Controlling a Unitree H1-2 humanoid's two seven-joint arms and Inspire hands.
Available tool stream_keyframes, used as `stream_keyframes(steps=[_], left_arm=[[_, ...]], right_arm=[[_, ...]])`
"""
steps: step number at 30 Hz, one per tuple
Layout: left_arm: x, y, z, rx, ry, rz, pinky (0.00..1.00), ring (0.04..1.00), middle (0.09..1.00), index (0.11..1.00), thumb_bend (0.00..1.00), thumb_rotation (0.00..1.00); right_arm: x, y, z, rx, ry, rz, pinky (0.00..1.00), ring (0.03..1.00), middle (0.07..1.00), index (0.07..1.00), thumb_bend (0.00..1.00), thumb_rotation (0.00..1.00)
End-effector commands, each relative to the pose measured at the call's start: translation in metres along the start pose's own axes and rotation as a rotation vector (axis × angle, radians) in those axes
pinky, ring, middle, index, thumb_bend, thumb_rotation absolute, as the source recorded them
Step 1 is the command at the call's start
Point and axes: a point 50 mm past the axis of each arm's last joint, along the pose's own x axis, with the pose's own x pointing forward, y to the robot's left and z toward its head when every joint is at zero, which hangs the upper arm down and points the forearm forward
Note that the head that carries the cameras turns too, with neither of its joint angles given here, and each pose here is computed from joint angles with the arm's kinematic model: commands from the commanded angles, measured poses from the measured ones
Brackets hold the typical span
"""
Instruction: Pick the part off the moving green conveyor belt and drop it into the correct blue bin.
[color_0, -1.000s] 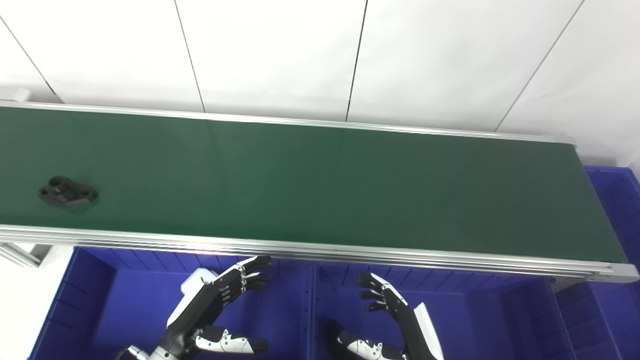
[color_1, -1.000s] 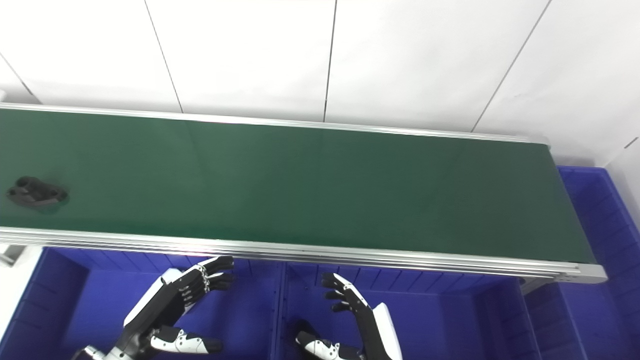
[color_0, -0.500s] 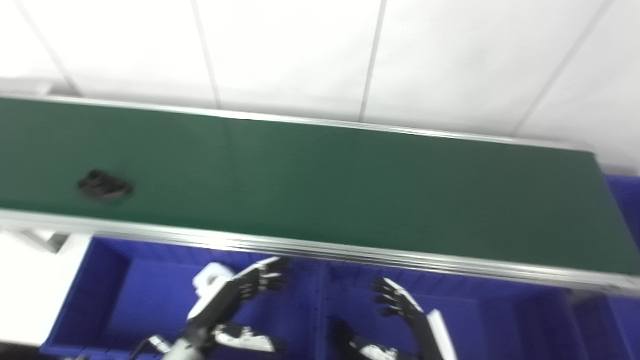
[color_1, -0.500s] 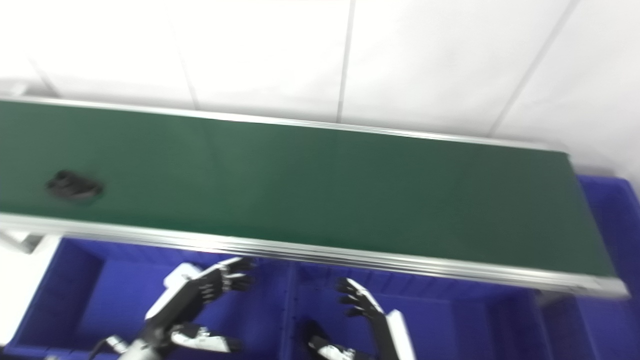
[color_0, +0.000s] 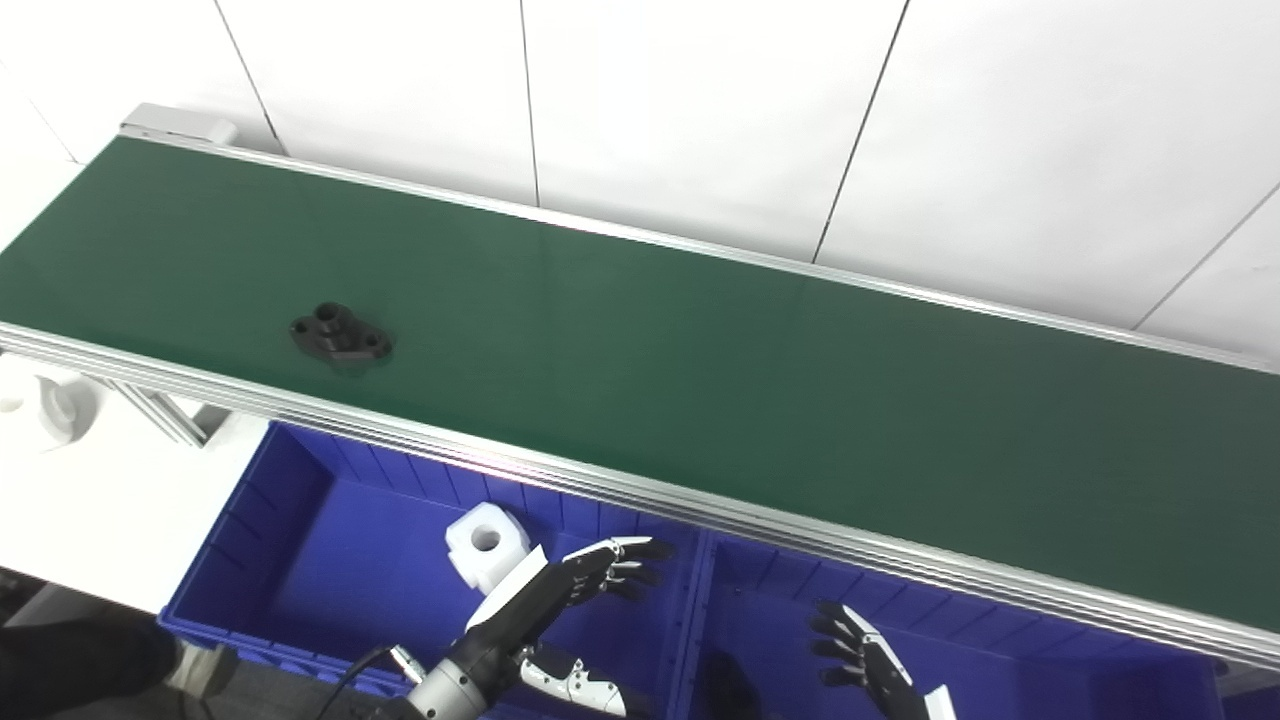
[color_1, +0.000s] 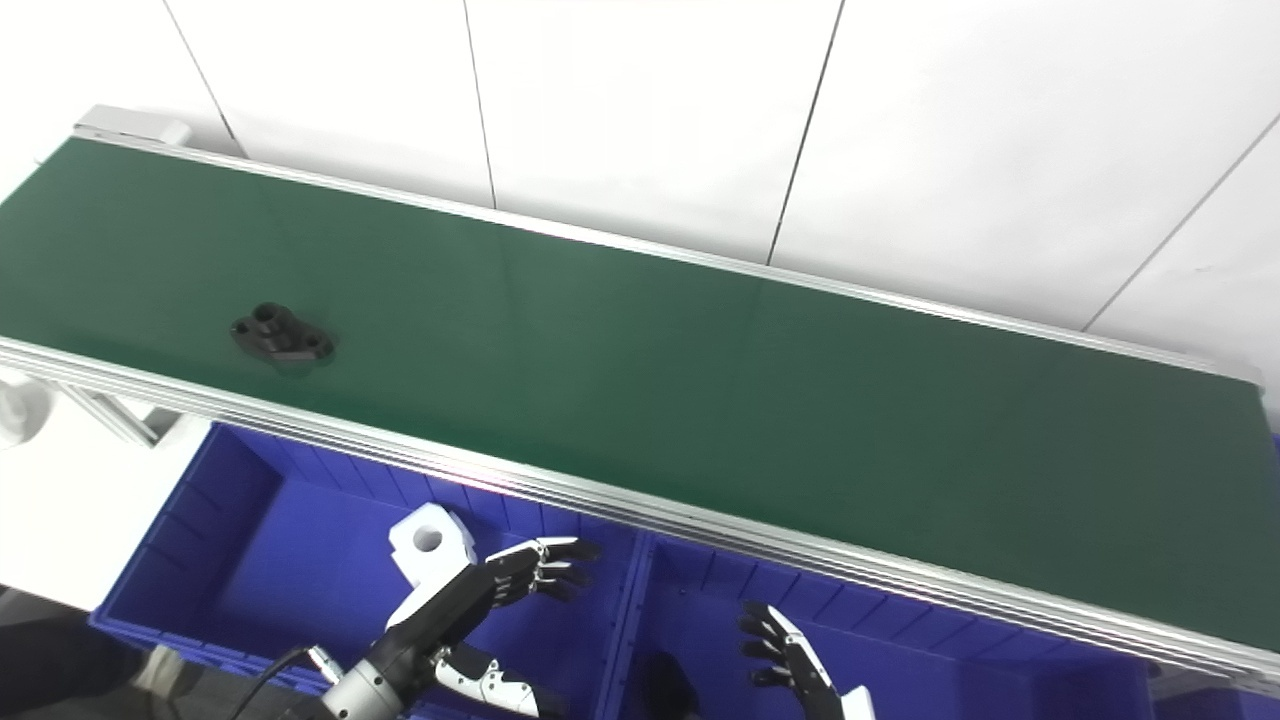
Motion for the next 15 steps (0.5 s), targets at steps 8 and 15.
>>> stream_keyframes(steps=[8,15], left_arm=[[0.0023,0.0035,-0.0008,0.023,-0.026,0.022,0.72,0.789,0.846,0.806,0.76,0.18],[0.0038,0.0011,-0.0029,0.015,-0.022,0.022,0.72,0.784,0.843,0.799,0.77,0.18]], right_arm=[[0.0062,-0.0016,0.0037,0.006,-0.074,-0.023,0.60,0.721,0.777,0.821,0.56,0.23],[0.0058,-0.0023,0.0008,0.008,-0.066,-0.027,0.59,0.718,0.774,0.812,0.57,0.23]])
